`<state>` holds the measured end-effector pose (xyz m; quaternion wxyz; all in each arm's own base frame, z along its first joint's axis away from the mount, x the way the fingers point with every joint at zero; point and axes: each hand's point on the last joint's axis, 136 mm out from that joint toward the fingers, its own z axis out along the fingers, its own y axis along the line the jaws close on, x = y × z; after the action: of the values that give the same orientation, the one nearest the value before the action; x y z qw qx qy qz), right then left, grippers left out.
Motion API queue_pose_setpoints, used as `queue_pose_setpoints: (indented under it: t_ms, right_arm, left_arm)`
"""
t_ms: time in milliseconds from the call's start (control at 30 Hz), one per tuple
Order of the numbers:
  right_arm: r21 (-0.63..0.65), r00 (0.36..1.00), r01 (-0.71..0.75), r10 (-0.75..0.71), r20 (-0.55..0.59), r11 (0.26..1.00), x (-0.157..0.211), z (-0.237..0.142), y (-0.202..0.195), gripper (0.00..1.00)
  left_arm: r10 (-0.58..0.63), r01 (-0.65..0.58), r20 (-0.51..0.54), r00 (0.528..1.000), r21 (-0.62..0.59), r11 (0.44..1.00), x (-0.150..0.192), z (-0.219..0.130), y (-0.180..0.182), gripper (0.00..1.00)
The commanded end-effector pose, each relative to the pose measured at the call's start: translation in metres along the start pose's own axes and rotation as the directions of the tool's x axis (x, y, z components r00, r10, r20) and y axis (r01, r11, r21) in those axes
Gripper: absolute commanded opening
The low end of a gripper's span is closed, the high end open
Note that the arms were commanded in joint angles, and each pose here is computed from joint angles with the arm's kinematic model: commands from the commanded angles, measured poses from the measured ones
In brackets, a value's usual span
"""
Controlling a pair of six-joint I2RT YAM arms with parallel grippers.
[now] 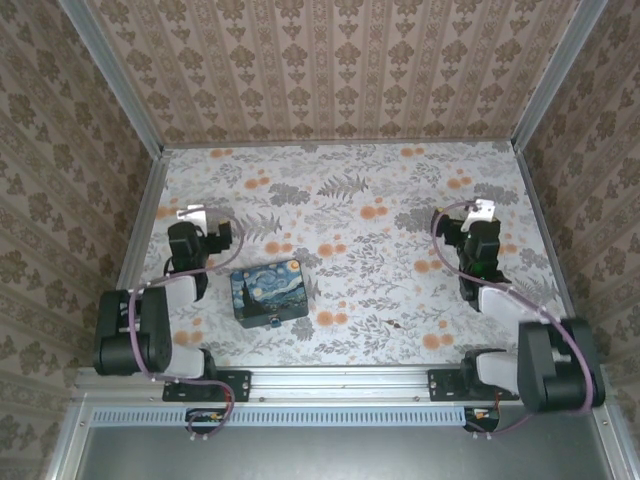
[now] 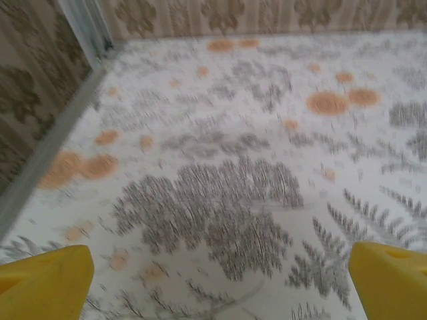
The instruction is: Unlock a padlock with a key
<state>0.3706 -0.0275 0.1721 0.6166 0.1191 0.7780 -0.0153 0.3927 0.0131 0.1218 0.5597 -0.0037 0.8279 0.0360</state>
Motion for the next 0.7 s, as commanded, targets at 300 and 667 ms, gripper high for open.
queue_pose_setpoints:
  t_ms: [300, 667]
  right_arm:
    - [-0.291, 0.847, -0.482, 0.355, -0.396, 0.826, 0.016, -0.057, 0.082, 1.0]
    - [-0.354, 0.696, -0.435, 0.061, -0.715, 0.828, 0.091, -0.112, 0.228, 0.89]
  left_arm:
    - [-0.366, 0.367, -0.341, 0.866, -0.063, 0.928, -0.04, -0.058, -0.014, 1.0]
    - [-0.365, 0.437, -0.542, 0.757, 0.003, 0.9, 0.037, -0.141, -0.059, 1.0]
